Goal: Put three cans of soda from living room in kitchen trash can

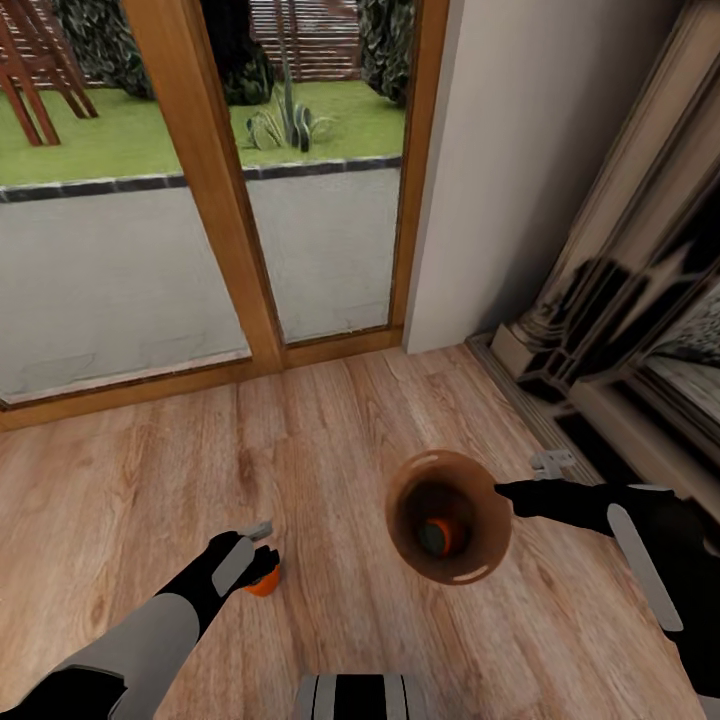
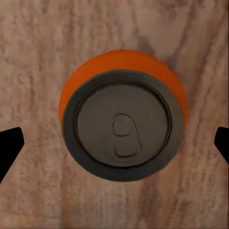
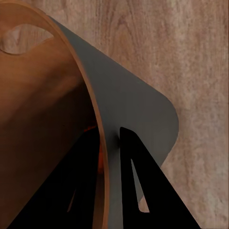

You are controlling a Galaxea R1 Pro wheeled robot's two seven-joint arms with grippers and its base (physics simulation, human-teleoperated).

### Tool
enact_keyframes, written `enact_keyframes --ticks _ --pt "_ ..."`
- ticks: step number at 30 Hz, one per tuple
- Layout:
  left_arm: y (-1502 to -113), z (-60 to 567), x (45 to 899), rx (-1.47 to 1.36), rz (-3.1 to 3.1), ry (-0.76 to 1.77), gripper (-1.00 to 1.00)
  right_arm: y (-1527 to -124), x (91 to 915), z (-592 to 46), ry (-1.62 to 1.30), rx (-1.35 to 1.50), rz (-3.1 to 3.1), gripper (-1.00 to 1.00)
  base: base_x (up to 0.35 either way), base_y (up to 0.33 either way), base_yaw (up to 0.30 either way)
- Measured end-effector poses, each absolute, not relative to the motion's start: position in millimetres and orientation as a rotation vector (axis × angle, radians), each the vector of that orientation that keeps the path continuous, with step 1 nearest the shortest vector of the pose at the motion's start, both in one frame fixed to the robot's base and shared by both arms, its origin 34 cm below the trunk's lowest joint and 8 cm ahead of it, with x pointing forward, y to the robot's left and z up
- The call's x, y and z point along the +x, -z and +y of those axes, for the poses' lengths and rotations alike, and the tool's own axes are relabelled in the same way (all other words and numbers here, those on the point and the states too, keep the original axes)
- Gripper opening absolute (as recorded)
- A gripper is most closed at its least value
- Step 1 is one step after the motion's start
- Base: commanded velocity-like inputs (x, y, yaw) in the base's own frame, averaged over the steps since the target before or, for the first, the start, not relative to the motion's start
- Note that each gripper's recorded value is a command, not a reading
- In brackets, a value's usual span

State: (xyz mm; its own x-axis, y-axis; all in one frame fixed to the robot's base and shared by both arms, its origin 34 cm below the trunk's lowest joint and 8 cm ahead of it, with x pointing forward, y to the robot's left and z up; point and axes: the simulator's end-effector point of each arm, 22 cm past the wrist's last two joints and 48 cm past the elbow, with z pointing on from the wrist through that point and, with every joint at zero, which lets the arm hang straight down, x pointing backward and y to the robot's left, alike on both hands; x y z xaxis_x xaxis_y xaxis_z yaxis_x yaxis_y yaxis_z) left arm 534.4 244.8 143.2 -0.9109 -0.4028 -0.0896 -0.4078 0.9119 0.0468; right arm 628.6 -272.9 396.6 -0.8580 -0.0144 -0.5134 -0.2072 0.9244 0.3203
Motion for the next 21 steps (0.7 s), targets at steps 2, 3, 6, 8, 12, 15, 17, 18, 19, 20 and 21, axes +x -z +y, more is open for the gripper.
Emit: enact_keyframes --ticks 2,3,6,8,12,15,17,18,19,20,21 --pt "-146 241 541 -0.632 2.988 -0.092 1.0 -397 628 -272 -0.505 -0.161 2.563 -1.0 0.0 0.0 0.0" --pt "-147 240 544 -0.63 2.983 -0.089 1.0 -396 627 -272 -0.503 -0.162 2.564 -1.0 0.0 0.0 0.0" --pt "-153 239 559 -0.624 2.954 -0.079 1.0 -394 624 -273 -0.494 -0.167 2.569 -1.0 0.0 0.0 0.0" --pt "-155 241 562 -0.622 2.947 -0.081 1.0 -394 623 -272 -0.498 -0.167 2.568 -1.0 0.0 0.0 0.0" --pt "-156 247 563 -0.623 2.94 -0.092 1.0 -395 623 -271 -0.505 -0.165 2.568 -1.0 0.0 0.0 0.0" --pt "-155 249 562 -0.623 2.94 -0.097 1.0 -394 623 -273 -0.496 -0.166 2.569 -1.0 0.0 0.0 0.0" --pt "-154 252 562 -0.63 2.925 -0.102 1.0 -394 623 -273 -0.496 -0.166 2.569 -1.0 0.0 0.0 0.0" --pt "-153 252 562 -0.633 2.919 -0.104 1.0 -394 623 -273 -0.497 -0.165 2.569 -1.0 0.0 0.0 0.0" --pt "-153 253 563 -0.637 2.91 -0.106 1.0 -395 623 -273 -0.499 -0.164 2.568 -1.0 0.0 0.0 0.0" --pt "-153 253 563 -0.638 2.906 -0.107 1.0 -395 623 -273 -0.5 -0.163 2.568 -1.0 0.0 0.0 0.0" --pt "-153 253 564 -0.64 2.902 -0.108 1.0 -395 623 -273 -0.5 -0.164 2.568 -1.0 0.0 0.0 0.0"
